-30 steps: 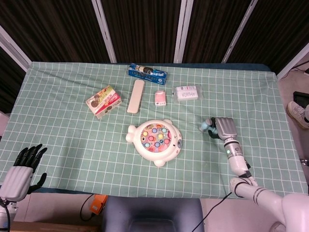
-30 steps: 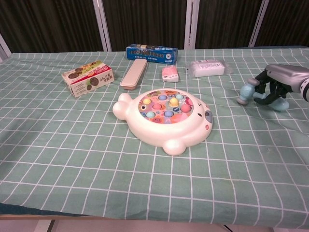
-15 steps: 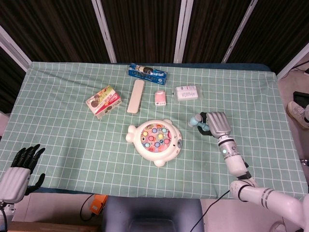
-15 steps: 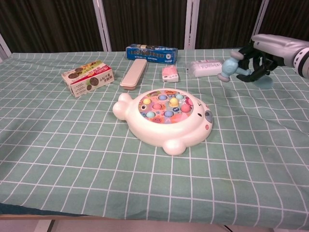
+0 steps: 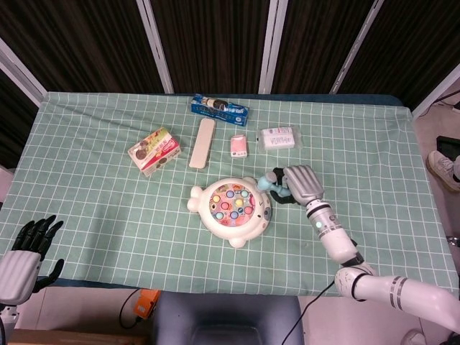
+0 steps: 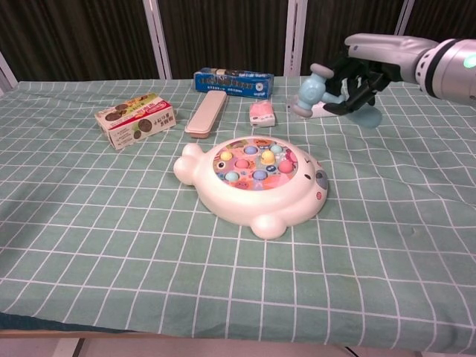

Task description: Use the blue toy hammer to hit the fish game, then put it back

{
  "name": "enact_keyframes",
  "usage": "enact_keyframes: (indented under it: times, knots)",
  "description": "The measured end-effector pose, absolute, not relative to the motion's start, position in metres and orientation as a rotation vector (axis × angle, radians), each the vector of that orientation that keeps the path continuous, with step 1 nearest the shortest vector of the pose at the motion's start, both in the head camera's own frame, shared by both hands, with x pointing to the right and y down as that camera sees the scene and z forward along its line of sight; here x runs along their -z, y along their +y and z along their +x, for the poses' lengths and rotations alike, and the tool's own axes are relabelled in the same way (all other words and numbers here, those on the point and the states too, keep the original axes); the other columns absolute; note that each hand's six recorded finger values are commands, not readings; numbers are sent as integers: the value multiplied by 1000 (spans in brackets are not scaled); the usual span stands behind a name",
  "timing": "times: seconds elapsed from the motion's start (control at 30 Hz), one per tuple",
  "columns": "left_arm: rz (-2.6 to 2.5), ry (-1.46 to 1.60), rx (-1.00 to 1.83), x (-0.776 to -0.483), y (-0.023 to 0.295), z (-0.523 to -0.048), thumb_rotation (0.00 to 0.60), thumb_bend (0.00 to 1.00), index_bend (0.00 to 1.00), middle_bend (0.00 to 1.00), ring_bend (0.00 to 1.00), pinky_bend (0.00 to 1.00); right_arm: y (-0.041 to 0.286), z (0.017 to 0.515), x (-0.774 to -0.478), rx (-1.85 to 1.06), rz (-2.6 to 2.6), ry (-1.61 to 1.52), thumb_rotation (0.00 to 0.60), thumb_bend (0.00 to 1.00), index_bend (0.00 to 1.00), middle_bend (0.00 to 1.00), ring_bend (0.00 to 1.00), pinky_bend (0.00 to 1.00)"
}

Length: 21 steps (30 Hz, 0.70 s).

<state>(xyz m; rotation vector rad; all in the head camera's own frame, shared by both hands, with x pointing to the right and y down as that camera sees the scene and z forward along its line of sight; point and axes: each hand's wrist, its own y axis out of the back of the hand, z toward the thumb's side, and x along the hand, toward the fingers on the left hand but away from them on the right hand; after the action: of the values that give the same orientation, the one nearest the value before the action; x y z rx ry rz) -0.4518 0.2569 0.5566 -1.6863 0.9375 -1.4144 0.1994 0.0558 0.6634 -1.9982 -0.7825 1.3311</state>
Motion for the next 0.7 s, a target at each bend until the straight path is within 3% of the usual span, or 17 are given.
enact_keyframes:
  times: [0.4,0.7]
  knots:
    - [-1691,949,1412,-555,256,-455,600,414,0,0,0,60,69,136,-662,-1374,-1864,-494,600,528,985,696,751,757]
    - [-1694,951,1411,-554,256,-455,600,414,0,0,0,60,77,124,-676,-1423,-1831,-434,600,528,985,696,751,757]
